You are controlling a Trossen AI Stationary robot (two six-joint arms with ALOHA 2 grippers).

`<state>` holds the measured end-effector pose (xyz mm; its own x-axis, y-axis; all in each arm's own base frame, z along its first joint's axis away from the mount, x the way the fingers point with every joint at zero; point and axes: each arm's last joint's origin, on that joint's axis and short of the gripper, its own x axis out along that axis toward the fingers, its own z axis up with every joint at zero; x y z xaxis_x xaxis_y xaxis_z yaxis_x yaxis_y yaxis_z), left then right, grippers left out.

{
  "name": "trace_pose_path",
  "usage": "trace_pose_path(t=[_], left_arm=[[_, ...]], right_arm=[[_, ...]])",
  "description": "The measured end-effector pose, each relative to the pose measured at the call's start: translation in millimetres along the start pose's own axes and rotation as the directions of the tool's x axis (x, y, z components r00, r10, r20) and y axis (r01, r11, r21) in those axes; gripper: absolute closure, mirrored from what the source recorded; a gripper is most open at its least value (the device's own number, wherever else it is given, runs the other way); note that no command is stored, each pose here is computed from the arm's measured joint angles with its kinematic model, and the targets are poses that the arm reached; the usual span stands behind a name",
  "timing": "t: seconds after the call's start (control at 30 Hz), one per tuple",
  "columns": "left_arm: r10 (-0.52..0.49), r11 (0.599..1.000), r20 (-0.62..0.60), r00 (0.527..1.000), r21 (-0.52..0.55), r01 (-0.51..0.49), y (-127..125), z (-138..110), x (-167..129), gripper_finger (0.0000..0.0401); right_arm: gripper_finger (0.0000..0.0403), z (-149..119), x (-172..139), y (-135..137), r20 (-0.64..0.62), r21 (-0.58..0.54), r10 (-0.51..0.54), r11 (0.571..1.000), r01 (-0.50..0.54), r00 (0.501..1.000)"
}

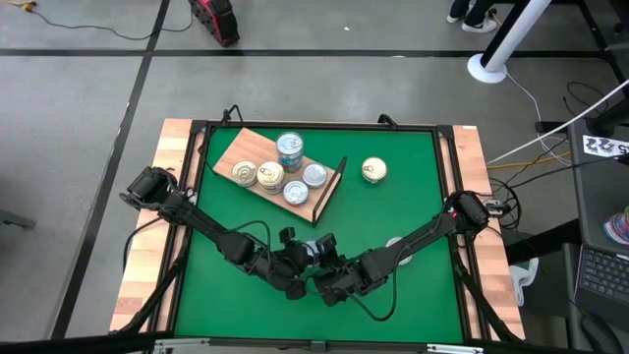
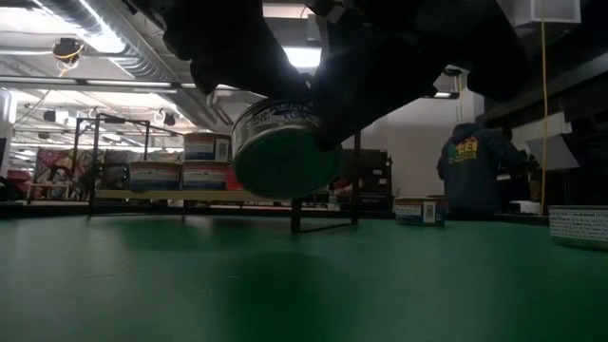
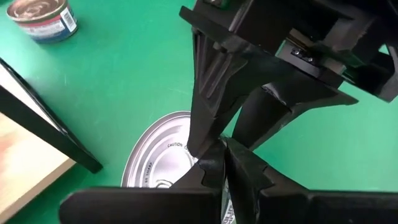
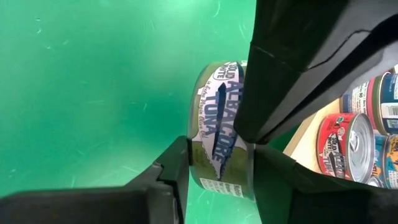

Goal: Stack canned seafood by type on shelf
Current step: Put the green tuna can on the shelf

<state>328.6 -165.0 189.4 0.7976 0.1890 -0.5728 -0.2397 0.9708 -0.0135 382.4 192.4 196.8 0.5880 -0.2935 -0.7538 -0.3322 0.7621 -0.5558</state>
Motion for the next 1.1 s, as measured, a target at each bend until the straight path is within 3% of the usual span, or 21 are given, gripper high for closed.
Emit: trace_pose_path(t=[0.2,0.43,0.63,0.97,1.1], left_arm=[[-0.003,0.994,-0.001,1.000,0.110,0.003,0,0,0,0.0360],[-0.003,0.968,-0.002,1.000,0.252,0.003,0,0,0,0.0258],[0.025,0.913,-0.050,0.998,0.409,-0.003,3,-6,0,0.0192],[0.039,0.855,-0.081,0.996,0.518,0.009,2,-11,-3,0.0172],[0.042,0.860,-0.090,0.995,0.511,0.010,2,-12,-4,0.0172]], right_arm=[[0.0277,0,0,0,0.001,0.001,0.003,1.000,-0.003,1.000],[0.0278,0,0,0,0.004,0.007,0.027,1.000,-0.027,1.000],[0.0278,0,2,-1,0.009,0.098,0.070,0.993,-0.071,0.997],[0.0278,-3,11,-13,0.009,0.292,0.151,0.945,-0.147,0.989],[0.0278,-4,14,-18,0.019,0.344,0.176,0.923,-0.172,0.984]])
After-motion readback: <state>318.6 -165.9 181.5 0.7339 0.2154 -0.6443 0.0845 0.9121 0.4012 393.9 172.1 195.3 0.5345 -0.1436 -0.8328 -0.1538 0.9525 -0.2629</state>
